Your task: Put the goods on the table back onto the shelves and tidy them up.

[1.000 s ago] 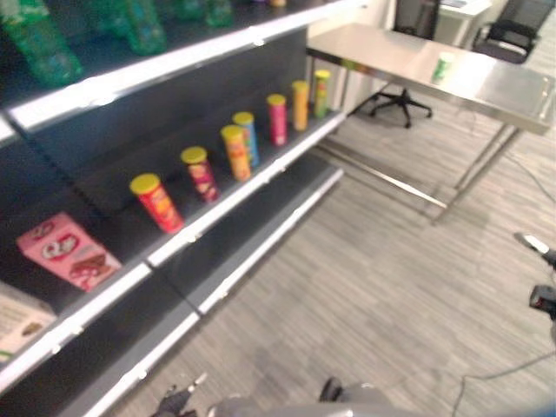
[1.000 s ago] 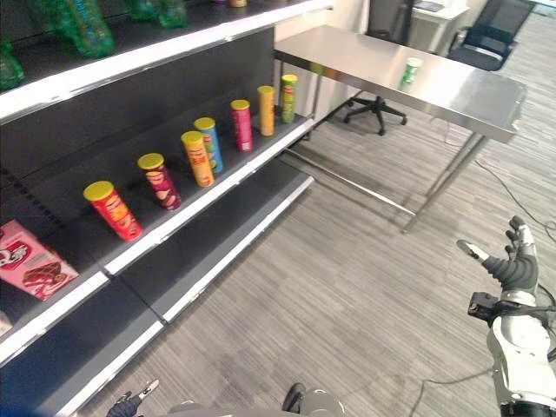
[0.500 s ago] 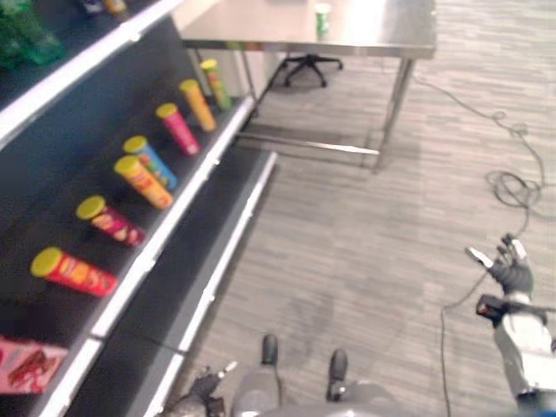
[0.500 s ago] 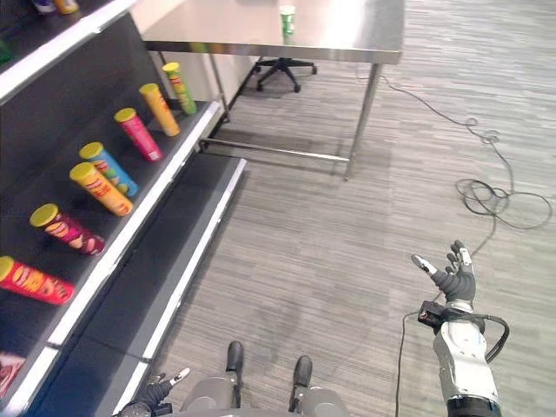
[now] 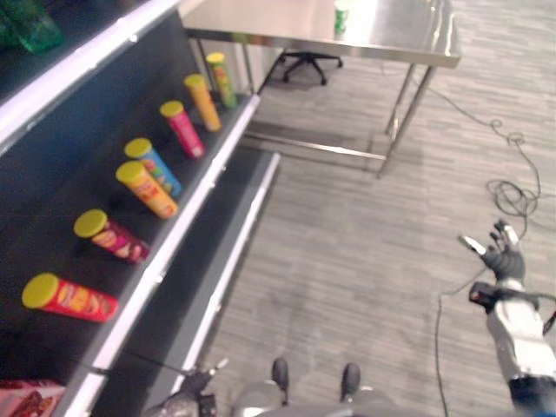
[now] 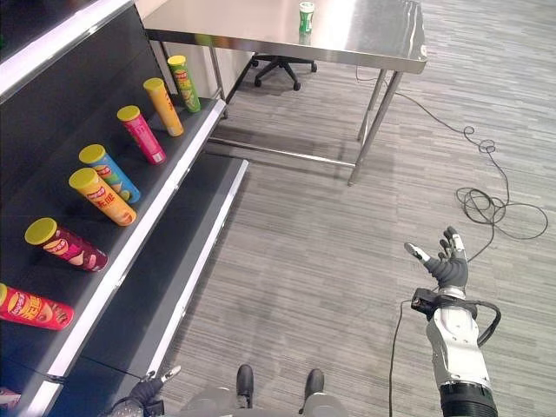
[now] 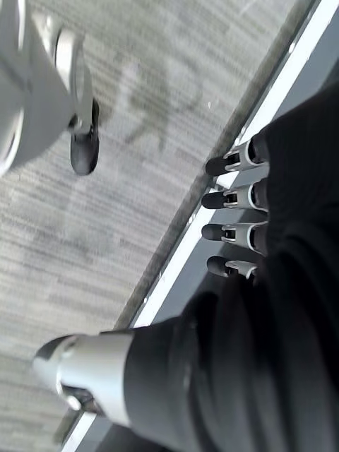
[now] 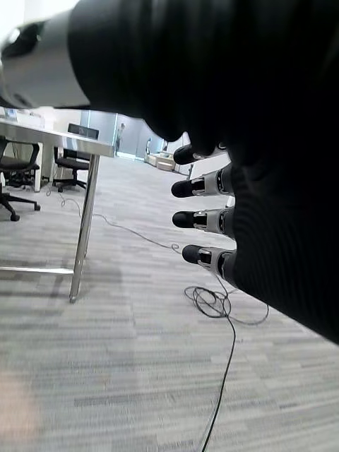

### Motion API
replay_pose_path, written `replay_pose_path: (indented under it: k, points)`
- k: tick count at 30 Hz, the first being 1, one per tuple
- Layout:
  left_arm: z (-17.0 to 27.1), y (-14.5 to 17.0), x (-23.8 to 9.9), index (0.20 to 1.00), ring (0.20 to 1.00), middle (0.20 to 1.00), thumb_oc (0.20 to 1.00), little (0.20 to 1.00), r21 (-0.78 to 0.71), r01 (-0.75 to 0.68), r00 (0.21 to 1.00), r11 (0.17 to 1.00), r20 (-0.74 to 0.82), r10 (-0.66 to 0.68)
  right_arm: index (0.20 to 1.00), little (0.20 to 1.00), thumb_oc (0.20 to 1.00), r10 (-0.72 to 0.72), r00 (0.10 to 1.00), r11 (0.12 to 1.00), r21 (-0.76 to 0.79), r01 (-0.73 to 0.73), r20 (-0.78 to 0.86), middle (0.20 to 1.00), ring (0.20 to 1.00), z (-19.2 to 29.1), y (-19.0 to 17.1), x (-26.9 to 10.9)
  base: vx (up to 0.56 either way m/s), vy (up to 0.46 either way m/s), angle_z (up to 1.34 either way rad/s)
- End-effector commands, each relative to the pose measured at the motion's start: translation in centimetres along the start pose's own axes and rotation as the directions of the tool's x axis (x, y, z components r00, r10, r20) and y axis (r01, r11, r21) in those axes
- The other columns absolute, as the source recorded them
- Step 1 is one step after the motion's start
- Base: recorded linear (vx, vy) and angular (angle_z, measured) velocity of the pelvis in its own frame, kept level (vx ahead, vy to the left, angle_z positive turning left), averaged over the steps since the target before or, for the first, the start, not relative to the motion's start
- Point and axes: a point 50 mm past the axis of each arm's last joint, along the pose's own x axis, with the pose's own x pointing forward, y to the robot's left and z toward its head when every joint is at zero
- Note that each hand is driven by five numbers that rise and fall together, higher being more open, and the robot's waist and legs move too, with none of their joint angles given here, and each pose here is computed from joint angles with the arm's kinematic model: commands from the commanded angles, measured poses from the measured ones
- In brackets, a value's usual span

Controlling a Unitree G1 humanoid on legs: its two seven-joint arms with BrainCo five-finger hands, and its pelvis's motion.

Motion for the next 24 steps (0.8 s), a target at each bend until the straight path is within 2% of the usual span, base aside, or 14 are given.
replay_pose_path:
  k: [1, 2, 5, 9, 10, 12, 14, 18, 24]
  points:
    - [0.3, 1.7, 0.2, 1.000, 1.000, 1.000, 1.000, 1.000, 0.037, -0.063, 0.998, 0.997, 0.000, 0.063, 1.000, 1.000, 1.000, -0.019, 0.986, 0.999, -0.028, 0.024, 0.168, 1.000, 1.000, 3.7, -0.6, 1.2, 0.02, 0.034, -0.02]
    - [0.3, 1.9, 0.1, 1.000, 1.000, 1.000, 1.000, 1.000, -0.017, -0.060, 0.998, 0.998, -0.009, 0.060, 1.000, 1.000, 1.000, -0.091, 0.975, 0.993, 0.054, 0.104, -0.204, 1.000, 1.000, -5.5, -1.5, -2.7, 0.02, -0.014, 0.03]
    - [-2.0, 1.4, -0.2, 1.000, 1.000, 1.000, 1.000, 1.000, 0.047, -0.034, 0.995, 0.998, -0.090, 0.038, 1.000, 1.000, 1.000, -0.099, 0.983, 0.995, 0.015, 0.103, -0.156, 1.000, 1.000, -4.5, -2.4, -2.6, 0.00, -0.043, 0.09]
    - [-1.9, 0.7, -0.3, 1.000, 1.000, 1.000, 1.000, 1.000, 0.069, -0.002, 0.997, 0.998, -0.073, 0.007, 1.000, 1.000, 1.000, -0.089, 0.990, 0.996, -0.024, 0.087, -0.113, 1.000, 1.000, -3.6, -2.8, -2.5, -0.01, -0.035, 0.04]
    - [-0.4, 0.0, -0.1, 1.000, 1.000, 1.000, 1.000, 1.000, 0.077, 0.021, 1.000, 0.997, -0.012, -0.020, 1.000, 1.000, 1.000, -0.083, 0.992, 0.997, 0.002, 0.083, -0.099, 1.000, 1.000, -3.3, -2.7, -2.4, -0.01, -0.060, 0.01]
    - [0.3, -0.1, 0.0, 1.000, 1.000, 1.000, 1.000, 1.000, 0.078, 0.031, 0.999, 0.996, 0.015, -0.032, 1.000, 1.000, 1.000, -0.076, 0.992, 0.997, 0.003, 0.077, -0.100, 1.000, 1.000, -3.3, -2.6, -2.3, 0.00, -0.042, 0.08]
    - [3.6, -0.9, 0.1, 1.000, 1.000, 1.000, 1.000, 1.000, 0.067, 0.053, 0.989, 0.996, 0.131, -0.061, 1.000, 1.000, 1.000, -0.047, 0.995, 0.999, -0.004, 0.047, -0.085, 1.000, 1.000, -2.9, -2.0, -1.8, -0.01, -0.052, 0.10]
    - [6.8, -0.6, 0.0, 1.000, 1.000, 1.000, 1.000, 1.000, 0.008, 0.053, 0.968, 0.999, 0.244, -0.053, 1.000, 1.000, 1.000, -0.024, 0.997, 1.000, -0.018, 0.023, -0.070, 1.000, 1.000, -2.4, -1.7, -1.5, -0.01, -0.092, 0.01]
    - [5.6, -0.5, 0.1, 1.000, 1.000, 1.000, 1.000, 1.000, 0.039, 0.054, 0.979, 0.998, 0.197, -0.061, 1.000, 1.000, 1.000, -0.014, 1.000, 0.999, 0.039, 0.015, -0.012, 1.000, 1.000, -1.2, -1.5, -1.5, 0.01, -0.131, 0.01]
